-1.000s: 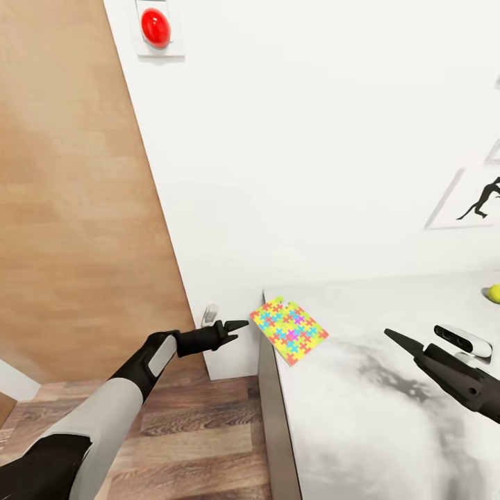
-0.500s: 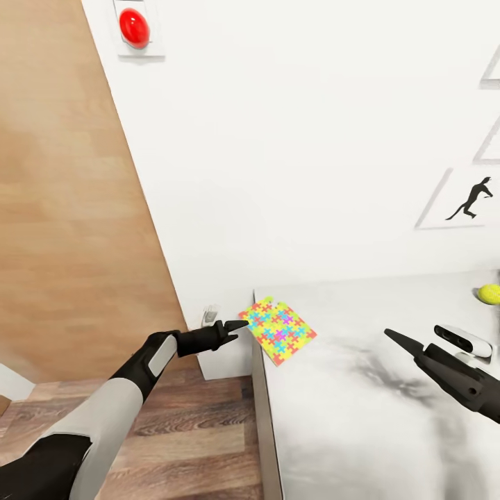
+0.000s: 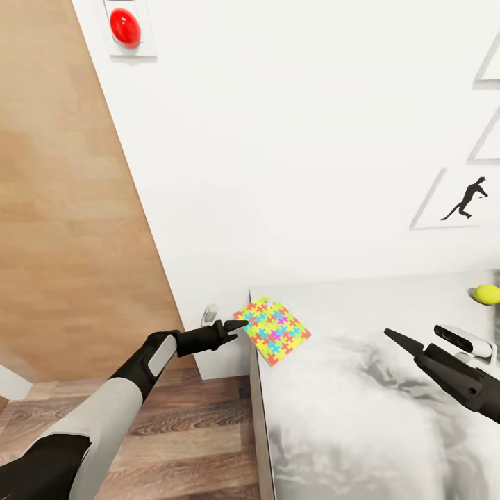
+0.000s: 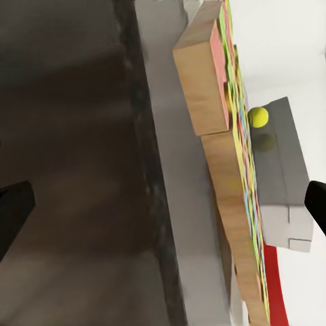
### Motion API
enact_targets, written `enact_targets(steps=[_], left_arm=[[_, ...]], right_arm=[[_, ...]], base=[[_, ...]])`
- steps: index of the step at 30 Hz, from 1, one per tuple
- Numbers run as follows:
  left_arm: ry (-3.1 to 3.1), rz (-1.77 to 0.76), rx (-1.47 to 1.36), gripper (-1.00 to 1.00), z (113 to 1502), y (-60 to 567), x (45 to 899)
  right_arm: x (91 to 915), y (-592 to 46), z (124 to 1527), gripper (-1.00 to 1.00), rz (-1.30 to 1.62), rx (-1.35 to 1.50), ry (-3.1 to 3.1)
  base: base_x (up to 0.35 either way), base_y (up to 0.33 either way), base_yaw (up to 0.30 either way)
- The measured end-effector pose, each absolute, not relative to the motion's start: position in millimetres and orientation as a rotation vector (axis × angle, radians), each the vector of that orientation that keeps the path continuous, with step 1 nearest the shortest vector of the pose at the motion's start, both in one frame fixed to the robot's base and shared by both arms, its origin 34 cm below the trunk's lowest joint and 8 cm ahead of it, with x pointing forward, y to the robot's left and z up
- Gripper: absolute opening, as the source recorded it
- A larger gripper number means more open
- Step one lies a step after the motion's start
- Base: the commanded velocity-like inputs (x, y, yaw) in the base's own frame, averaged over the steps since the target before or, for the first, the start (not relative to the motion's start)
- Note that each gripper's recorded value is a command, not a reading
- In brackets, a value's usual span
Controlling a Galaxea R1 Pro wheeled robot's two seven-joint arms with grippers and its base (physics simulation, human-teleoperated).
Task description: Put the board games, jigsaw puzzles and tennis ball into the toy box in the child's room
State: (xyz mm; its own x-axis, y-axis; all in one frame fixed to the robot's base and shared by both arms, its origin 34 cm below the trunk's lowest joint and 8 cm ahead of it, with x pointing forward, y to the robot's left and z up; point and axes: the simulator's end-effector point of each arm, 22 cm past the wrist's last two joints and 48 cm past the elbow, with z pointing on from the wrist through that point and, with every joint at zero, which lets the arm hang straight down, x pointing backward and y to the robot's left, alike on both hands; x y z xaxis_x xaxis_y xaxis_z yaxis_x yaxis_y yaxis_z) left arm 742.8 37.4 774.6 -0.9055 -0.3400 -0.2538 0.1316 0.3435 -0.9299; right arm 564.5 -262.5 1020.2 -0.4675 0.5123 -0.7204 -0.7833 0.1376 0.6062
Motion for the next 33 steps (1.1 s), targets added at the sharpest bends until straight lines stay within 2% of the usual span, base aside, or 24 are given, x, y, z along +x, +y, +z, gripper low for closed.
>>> enact_targets(steps=[33], left_arm=[[2.208, -1.587, -0.180, 1.00, 775.3, 36.3, 742.5]], right_arm=[[564.5, -262.5, 1020.1, 1.00, 1.561, -0.290, 1.362]], base=[[0.000, 0.000, 0.000]])
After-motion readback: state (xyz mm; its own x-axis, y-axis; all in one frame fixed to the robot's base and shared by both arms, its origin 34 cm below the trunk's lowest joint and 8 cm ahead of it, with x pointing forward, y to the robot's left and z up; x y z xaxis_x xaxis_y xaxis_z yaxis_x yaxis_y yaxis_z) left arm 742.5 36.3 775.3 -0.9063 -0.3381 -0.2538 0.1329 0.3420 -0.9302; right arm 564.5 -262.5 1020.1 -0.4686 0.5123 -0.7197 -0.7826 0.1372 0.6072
